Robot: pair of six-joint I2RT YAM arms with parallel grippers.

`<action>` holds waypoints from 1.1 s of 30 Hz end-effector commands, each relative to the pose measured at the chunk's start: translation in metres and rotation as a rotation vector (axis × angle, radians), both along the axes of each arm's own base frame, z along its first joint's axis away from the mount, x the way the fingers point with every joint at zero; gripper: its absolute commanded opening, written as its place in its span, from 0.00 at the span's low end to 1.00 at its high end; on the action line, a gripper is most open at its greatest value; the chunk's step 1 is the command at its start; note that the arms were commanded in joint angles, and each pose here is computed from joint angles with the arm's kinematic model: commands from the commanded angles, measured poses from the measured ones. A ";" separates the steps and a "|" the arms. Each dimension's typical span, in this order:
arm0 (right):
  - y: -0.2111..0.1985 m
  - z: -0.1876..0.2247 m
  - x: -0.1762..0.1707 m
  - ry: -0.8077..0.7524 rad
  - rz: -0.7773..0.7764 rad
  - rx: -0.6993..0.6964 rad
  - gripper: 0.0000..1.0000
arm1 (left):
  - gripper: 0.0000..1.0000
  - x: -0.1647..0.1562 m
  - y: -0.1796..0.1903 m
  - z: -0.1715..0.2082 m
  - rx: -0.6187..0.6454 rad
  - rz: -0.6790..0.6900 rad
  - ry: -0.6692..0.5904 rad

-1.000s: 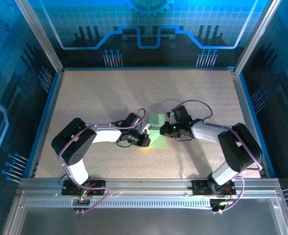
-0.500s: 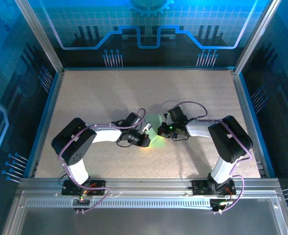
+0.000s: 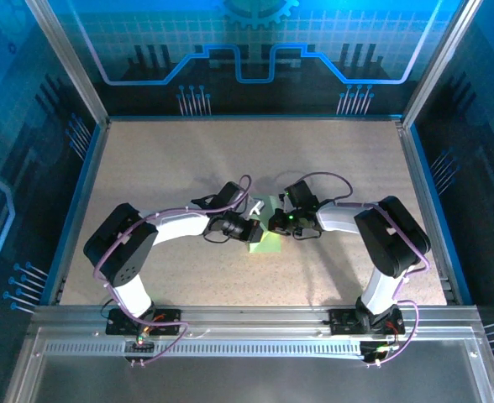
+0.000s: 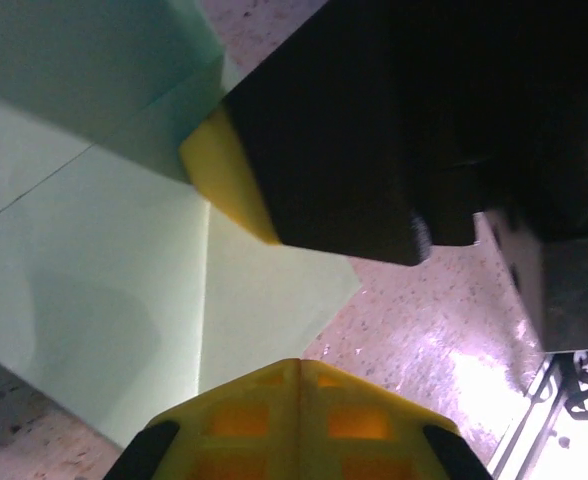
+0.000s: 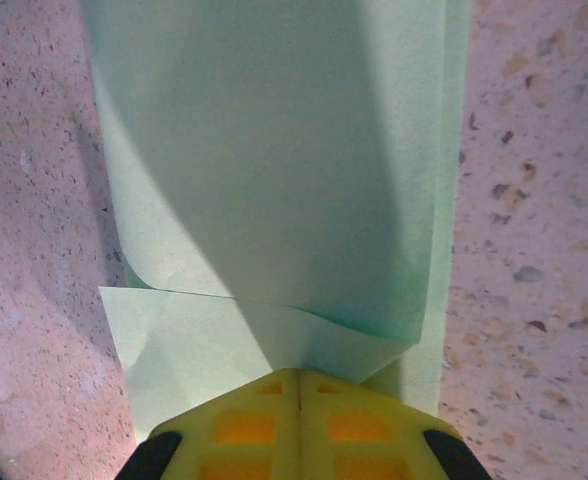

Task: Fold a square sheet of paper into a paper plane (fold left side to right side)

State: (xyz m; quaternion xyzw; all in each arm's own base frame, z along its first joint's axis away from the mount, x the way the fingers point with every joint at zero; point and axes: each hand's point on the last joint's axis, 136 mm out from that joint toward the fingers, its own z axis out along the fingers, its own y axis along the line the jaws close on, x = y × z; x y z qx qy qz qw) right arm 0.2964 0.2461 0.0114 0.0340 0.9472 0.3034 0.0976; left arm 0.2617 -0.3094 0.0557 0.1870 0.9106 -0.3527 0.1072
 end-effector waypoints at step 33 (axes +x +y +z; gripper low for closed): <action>-0.034 -0.053 -0.037 0.186 0.043 -0.252 0.00 | 0.03 -0.039 0.022 -0.054 0.074 -0.015 0.145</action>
